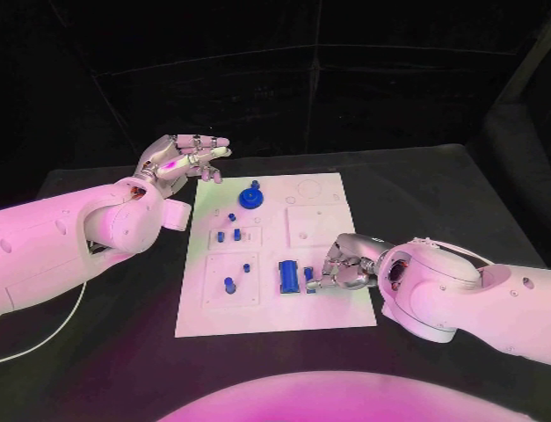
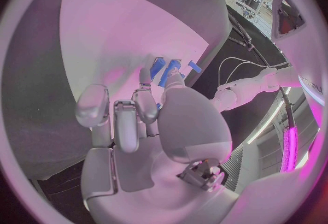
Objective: Assemble the parts on the task board
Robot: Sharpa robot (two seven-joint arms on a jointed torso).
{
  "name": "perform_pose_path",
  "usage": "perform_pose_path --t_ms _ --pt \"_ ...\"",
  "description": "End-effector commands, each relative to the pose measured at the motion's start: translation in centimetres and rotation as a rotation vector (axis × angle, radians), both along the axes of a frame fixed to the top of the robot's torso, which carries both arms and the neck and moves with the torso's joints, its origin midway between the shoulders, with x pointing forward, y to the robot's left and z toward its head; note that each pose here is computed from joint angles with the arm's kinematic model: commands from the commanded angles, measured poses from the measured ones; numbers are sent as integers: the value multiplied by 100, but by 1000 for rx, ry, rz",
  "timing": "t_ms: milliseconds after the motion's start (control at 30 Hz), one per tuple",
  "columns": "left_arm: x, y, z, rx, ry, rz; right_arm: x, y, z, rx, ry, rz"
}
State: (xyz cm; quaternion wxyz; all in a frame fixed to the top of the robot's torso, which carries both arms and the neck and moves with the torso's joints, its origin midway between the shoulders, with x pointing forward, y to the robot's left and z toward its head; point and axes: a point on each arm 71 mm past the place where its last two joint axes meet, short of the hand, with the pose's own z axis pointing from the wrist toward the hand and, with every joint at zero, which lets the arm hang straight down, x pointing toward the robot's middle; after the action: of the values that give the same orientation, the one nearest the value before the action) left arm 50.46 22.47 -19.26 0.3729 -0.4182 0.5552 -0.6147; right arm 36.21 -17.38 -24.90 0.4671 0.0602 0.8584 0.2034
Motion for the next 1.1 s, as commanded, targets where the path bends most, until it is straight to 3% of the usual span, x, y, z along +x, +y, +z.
perform_pose_path --t_ms 33,700,900,1100 --pt "-4 -17 14 -9 -4 -11 -14 18 -9 -5 16 49" --pt "-6 -26 16 -10 -4 -12 125 4 -97 -50 0 40" --pt "-5 -22 16 -9 -4 -11 129 50 -79 -37 -25 55" --pt "-5 -18 16 -9 -4 -10 110 46 18 72 -98 39"
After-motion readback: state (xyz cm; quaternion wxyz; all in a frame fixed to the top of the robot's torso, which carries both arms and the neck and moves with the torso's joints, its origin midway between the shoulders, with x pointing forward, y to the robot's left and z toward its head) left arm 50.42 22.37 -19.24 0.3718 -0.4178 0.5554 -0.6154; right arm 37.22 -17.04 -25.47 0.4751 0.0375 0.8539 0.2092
